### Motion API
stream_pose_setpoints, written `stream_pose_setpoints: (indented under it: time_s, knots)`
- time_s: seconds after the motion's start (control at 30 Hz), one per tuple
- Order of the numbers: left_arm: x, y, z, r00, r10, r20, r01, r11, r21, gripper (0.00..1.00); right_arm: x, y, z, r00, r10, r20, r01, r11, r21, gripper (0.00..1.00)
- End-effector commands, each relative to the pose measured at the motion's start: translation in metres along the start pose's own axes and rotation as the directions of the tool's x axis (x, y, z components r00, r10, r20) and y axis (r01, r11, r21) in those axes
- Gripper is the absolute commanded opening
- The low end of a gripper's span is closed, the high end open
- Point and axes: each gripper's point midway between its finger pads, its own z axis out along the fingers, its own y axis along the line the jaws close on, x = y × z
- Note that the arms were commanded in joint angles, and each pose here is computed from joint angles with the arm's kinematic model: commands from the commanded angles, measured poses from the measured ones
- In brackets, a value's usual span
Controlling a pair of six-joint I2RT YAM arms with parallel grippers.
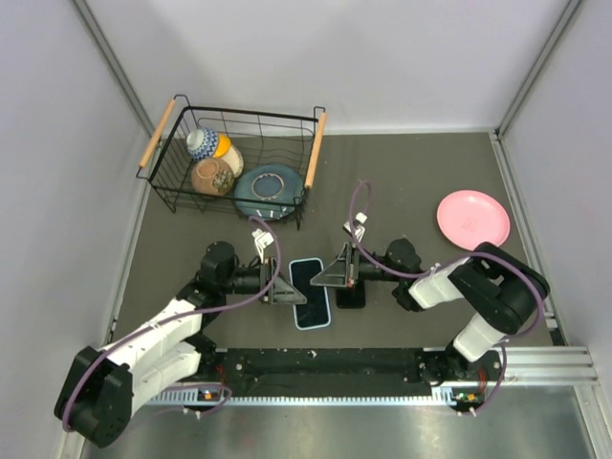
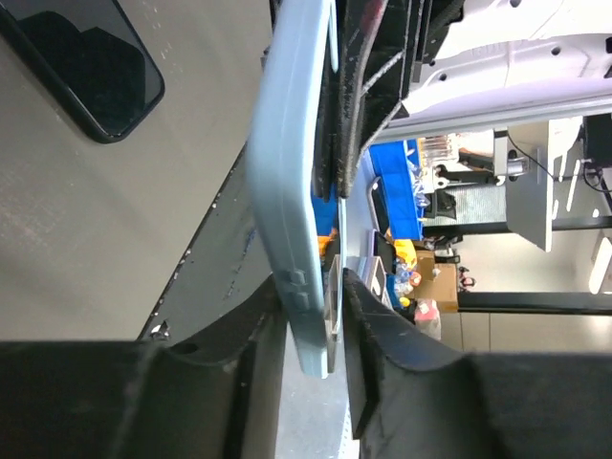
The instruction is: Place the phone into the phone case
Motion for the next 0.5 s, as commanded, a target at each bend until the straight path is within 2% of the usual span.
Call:
stream_pose_setpoints:
  time_s: [0.0, 0.07, 0.13, 0.47]
  knots:
    - [-0.009, -0.019, -0.001, 0.995, 0.099, 0.008, -0.100, 0.994, 0.033, 0.40, -0.032, 0.074, -0.003, 0.970, -0.191, 0.152, 0.224, 0.945, -0.240, 0.00]
    - [-0.010, -0.016, -0.002, 0.994, 0.101, 0.029, -0.101, 0.995, 0.000, 0.44, -0.041, 0.076, -0.009, 0.965, -0.181, 0.192, 0.224, 0.947, -0.232, 0.00]
    - [-0.009, -0.013, -0.003, 0.994, 0.097, 0.042, -0.097, 0.995, -0.013, 0.45, -0.050, 0.079, -0.015, 0.960, -0.168, 0.223, 0.219, 0.949, -0.229, 0.00]
    - [-0.013, -0.012, -0.005, 0.990, 0.106, 0.088, -0.105, 0.994, -0.024, 0.39, -0.056, 0.076, -0.021, 0.959, -0.144, 0.242, 0.199, 0.955, -0.218, 0.00]
